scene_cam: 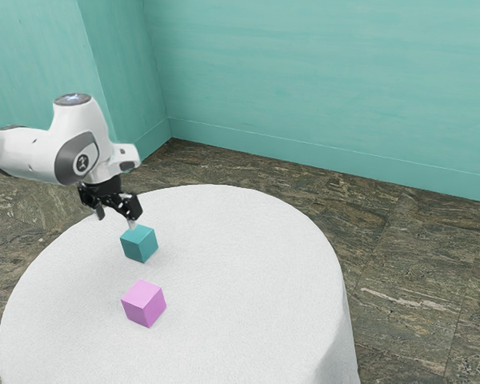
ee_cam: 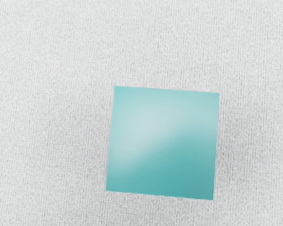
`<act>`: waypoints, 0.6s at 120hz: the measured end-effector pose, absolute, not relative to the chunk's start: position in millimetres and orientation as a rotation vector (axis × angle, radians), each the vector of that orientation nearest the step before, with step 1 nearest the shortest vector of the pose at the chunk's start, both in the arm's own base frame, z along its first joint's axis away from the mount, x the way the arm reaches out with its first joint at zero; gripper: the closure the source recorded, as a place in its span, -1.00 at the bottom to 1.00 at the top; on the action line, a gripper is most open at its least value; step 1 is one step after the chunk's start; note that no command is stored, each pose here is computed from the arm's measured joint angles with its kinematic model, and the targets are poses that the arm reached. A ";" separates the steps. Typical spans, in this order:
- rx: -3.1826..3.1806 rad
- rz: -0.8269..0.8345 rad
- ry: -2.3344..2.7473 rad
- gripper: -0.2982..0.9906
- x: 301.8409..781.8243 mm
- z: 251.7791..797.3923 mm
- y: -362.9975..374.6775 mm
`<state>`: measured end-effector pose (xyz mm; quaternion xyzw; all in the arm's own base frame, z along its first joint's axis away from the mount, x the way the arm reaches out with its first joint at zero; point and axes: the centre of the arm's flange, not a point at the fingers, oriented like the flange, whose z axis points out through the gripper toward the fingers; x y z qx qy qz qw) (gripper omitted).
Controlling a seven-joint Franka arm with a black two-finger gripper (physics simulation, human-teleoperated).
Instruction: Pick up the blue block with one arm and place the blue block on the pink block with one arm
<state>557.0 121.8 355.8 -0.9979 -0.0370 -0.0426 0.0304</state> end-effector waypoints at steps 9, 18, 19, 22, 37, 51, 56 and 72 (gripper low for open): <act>-3.086 -0.130 -0.100 -0.54 559.9 343.6 123.2; -3.092 -0.134 -0.080 -0.54 563.4 333.2 122.9; -3.092 -0.135 -0.078 -0.54 564.1 332.2 122.9; -3.093 -0.139 -0.071 -0.54 566.6 329.5 123.1; -3.098 -0.156 -0.038 -0.54 578.8 317.8 122.8; -3.107 -0.157 -0.025 -0.54 581.4 307.7 122.7; -3.109 -0.157 -0.021 -0.54 581.8 304.5 122.8; -3.113 -0.160 -0.005 -0.54 583.3 297.0 122.8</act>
